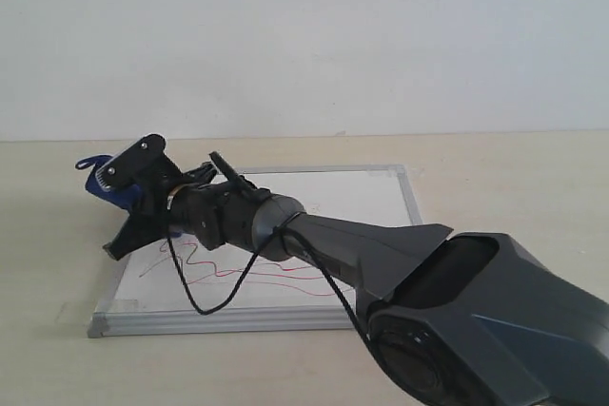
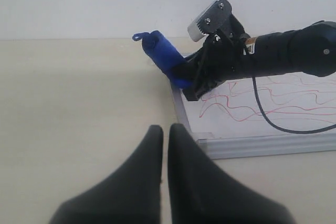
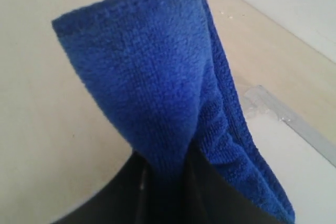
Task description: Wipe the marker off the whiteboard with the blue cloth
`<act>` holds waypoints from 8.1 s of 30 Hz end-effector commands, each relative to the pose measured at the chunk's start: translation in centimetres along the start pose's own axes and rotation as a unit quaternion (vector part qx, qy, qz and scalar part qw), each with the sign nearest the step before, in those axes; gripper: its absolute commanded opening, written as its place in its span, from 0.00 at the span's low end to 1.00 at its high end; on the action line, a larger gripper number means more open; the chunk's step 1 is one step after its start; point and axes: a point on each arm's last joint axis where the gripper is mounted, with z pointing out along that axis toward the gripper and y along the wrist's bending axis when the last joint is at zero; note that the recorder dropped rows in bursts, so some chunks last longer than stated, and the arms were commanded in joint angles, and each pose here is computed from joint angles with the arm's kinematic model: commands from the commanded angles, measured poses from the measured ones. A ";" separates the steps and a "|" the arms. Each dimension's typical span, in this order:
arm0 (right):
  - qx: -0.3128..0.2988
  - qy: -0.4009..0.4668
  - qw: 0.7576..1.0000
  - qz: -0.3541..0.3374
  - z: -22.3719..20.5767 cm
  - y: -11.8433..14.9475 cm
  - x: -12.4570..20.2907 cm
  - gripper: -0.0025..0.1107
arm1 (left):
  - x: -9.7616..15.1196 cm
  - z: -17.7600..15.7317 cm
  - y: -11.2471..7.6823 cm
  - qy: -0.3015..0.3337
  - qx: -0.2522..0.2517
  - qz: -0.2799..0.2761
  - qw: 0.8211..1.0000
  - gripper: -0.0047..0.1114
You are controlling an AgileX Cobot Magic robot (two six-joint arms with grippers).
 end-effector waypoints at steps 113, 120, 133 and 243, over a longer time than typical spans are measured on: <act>-0.171 0.218 0.960 -0.028 -5.0 6.3 -2.7 0.02 | 0.1 0.0 0.0 -0.002 0.001 -0.003 1.000 0.07; -0.135 0.280 0.948 -0.060 -5.5 5.3 -1.7 0.02 | 0.1 0.0 0.0 -0.002 0.001 -0.003 1.000 0.07; 0.021 0.433 0.898 0.067 -7.7 -5.5 1.8 0.02 | 0.1 0.0 0.0 -0.002 0.001 -0.003 1.000 0.07; 0.250 0.390 0.882 -0.088 -7.6 -8.1 0.6 0.02 | 0.1 0.0 0.0 -0.002 0.001 -0.003 1.000 0.07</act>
